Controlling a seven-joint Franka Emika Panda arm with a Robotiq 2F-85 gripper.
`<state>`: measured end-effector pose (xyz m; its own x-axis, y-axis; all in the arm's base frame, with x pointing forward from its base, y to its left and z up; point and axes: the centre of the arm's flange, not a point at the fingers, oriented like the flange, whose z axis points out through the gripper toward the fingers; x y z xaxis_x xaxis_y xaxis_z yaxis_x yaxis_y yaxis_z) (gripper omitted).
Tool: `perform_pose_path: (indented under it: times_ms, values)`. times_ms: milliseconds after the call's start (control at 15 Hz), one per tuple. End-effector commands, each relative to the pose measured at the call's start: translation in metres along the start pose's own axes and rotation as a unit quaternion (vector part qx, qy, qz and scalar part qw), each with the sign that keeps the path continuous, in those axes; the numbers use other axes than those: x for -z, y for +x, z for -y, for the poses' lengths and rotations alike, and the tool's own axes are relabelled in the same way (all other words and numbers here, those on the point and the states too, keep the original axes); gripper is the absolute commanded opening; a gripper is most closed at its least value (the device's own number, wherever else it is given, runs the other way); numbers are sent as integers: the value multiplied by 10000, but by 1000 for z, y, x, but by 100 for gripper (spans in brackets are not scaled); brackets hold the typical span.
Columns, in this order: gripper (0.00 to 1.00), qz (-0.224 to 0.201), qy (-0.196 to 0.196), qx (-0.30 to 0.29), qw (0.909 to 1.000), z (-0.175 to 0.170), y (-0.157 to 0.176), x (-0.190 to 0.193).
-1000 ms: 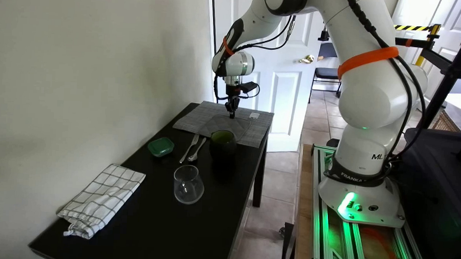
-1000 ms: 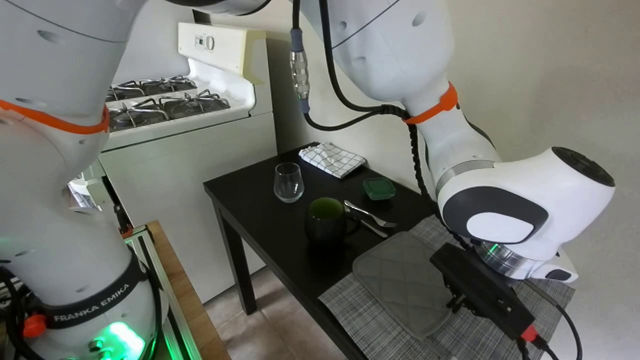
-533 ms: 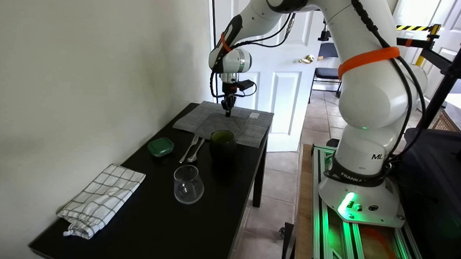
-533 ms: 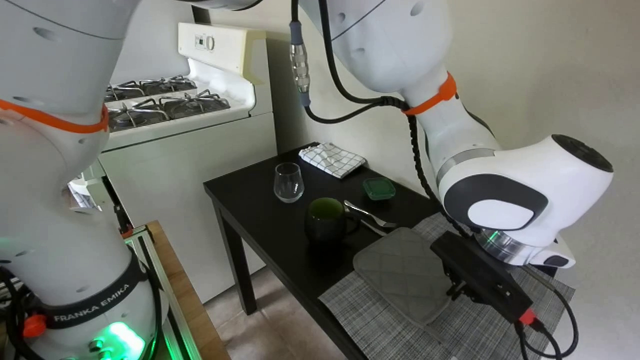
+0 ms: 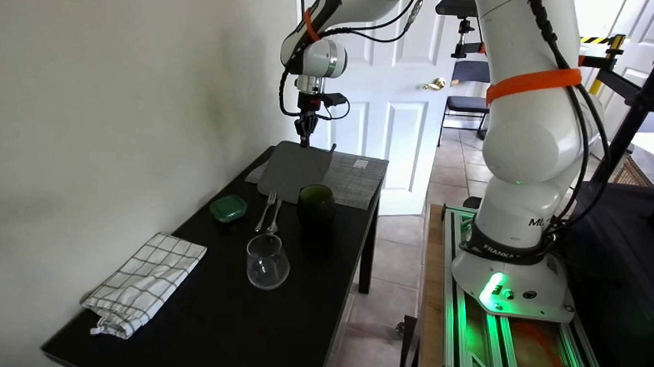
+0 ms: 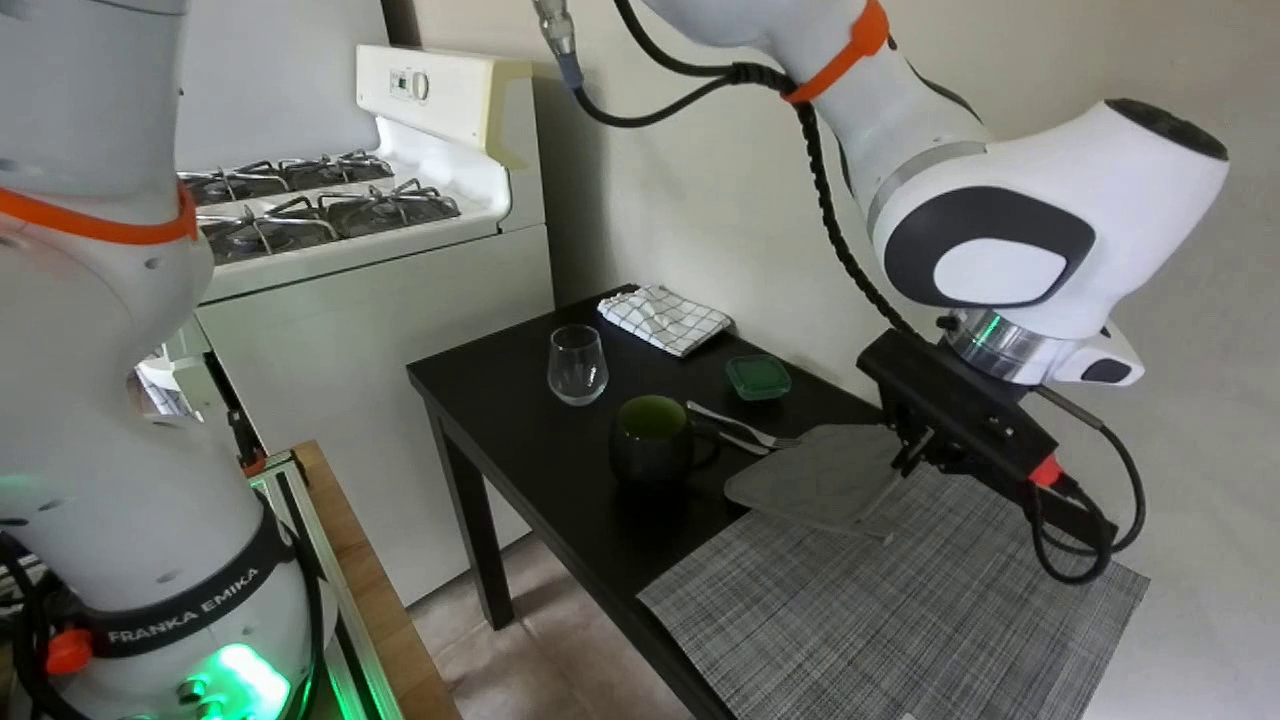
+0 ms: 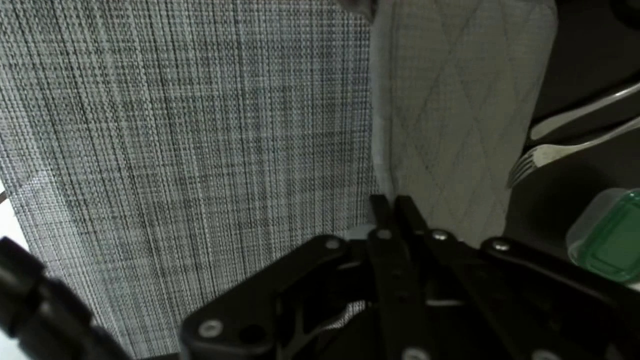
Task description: Put the grey potholder on the black mug and then put the silver fork on the grey potholder
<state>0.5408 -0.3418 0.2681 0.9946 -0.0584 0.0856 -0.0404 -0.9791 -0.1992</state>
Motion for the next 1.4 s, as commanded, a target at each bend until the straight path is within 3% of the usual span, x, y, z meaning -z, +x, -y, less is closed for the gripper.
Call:
perform_pose_path:
  times_ms: [0, 467, 933, 1333]
  values:
    - [2, -18, 49, -123, 9999, 27, -6, 28]
    - [2, -51, 150, -155, 9998, 60, -1, 74]
    - [2, -305, -45, -101, 9995, 101, -5, 131]
    - [2, -156, 632, 181, 9977, 133, -16, 149]
